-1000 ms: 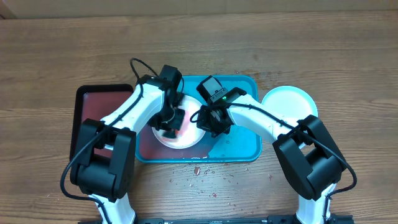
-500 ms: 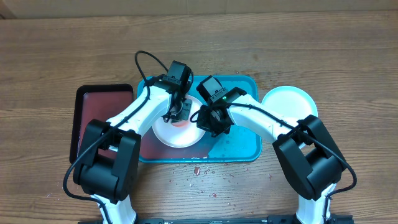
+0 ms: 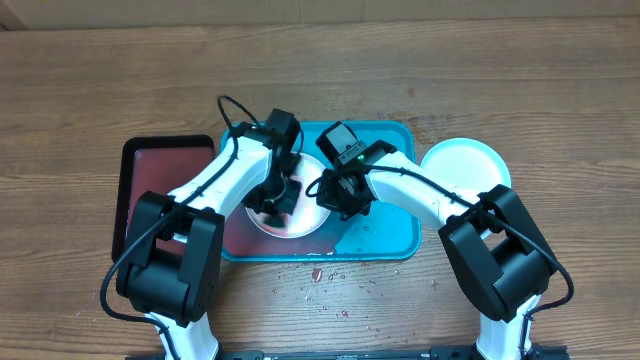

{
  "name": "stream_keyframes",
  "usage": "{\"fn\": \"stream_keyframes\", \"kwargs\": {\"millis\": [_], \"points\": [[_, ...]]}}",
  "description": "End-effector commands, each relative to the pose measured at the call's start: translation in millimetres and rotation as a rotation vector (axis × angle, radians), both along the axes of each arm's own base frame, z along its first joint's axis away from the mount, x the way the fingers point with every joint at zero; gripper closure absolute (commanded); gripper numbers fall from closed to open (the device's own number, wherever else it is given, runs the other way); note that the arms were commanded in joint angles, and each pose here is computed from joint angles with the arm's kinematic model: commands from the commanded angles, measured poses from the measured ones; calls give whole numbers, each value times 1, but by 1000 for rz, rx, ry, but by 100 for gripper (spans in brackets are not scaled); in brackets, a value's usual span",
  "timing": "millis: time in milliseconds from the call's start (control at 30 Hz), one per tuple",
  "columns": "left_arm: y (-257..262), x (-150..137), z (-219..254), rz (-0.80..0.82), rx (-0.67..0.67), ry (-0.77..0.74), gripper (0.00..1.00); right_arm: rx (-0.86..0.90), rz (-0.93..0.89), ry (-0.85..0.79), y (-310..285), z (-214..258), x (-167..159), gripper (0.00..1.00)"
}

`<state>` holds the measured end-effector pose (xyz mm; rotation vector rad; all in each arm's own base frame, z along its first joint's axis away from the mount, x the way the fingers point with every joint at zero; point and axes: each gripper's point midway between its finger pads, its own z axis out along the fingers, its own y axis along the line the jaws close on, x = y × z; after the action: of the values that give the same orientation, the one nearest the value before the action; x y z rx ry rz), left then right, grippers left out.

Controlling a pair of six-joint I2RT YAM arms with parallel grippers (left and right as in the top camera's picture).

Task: Clean dirty plates on tray and stack at the side
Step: 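Scrub the white plate with the sponge while right gripper holds it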

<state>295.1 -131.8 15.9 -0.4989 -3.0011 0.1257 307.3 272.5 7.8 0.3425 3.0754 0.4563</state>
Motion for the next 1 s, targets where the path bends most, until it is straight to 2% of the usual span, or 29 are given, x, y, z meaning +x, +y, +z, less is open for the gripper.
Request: {"fn": "stream_keyframes", "kwargs": {"millis": [0, 133, 200, 333, 467, 567, 667, 800, 900, 967], "points": [[-62, -18, 16, -201, -394, 64, 96, -36, -11, 3, -7, -9, 3, 96], [-59, 15, 10, -128, -333, -62, 96, -34, -10, 5, -7, -9, 3, 96], [-46, 41, 5, -23, -226, -160, 96, -27, -8, 11, -6, -8, 2, 96], [8, 88, 6, 245, 88, -388, 96, -27, -7, 12, -6, -8, 2, 96], [48, 99, 16, 366, 300, -501, 96, -29, -8, 14, -6, -9, 1, 96], [58, 86, 15, 360, 361, -459, 96, -28, -8, 13, -6, -9, 1, 96], [50, 55, 5, 305, 319, -302, 96, -28, -8, 13, -6, -8, 2, 96], [10, -4, -2, 131, 84, 12, 96, -26, -8, 10, -6, -8, 2, 96], [-24, -24, 5, 33, -135, 119, 96, -24, -8, 7, -5, -8, 3, 96], [-47, -23, 11, -22, -278, 119, 96, -24, -8, 8, -5, -8, 3, 96]]}}
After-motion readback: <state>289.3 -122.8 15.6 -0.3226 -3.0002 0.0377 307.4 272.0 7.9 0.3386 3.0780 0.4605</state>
